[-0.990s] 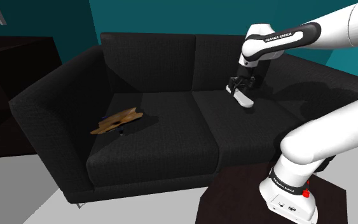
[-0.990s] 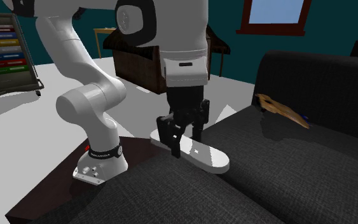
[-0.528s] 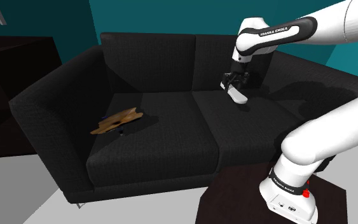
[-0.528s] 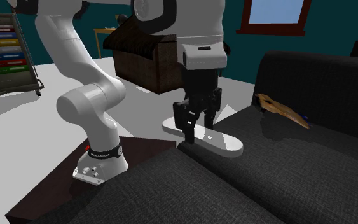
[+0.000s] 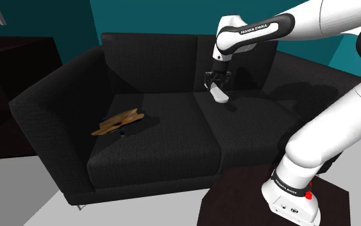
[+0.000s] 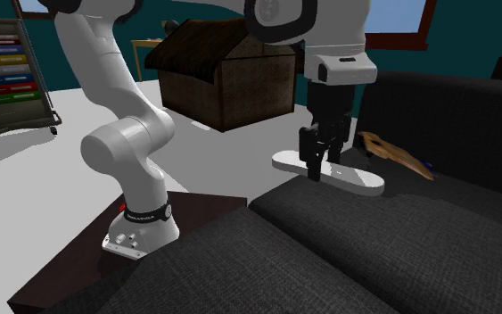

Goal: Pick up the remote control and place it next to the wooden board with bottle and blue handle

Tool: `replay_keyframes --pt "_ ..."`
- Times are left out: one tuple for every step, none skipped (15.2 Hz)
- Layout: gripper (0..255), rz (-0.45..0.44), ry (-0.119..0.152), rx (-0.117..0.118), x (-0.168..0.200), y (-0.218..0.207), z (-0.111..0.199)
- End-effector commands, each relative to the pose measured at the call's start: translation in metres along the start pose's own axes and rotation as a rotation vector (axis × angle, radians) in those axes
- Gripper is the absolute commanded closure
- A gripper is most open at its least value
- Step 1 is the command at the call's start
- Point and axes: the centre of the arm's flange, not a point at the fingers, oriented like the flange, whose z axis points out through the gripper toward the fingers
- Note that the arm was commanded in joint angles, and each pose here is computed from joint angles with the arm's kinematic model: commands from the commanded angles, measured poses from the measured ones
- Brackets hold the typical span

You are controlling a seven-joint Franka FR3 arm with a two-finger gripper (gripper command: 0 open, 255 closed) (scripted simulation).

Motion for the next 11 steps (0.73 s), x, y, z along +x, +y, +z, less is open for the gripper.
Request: replay_keyframes --pt "255 0.001 0.000 0.001 0.006 -0.027 0.006" --pt "255 0.001 0.000 0.001 0.009 -0.040 0.006" --pt "255 0.001 0.000 0.001 0.012 -0.052 0.006" --pt "255 0.001 0.000 0.001 0.015 -0.065 0.006" --pt "255 0.001 0.000 0.001 0.018 -0.078 0.007" --pt "255 0.001 0.000 0.001 0.022 -0.091 0.007" --pt "255 0.001 0.000 0.001 0.025 -0.104 0.007" --pt "255 0.001 0.000 0.001 0.028 -0.117 0.008" --pt "255 0.001 0.000 0.001 0.031 -0.129 0.008" --pt "255 0.001 0.000 0.001 0.034 -0.142 0.008" --pt "255 0.001 0.000 0.001 0.037 -0.155 0.009"
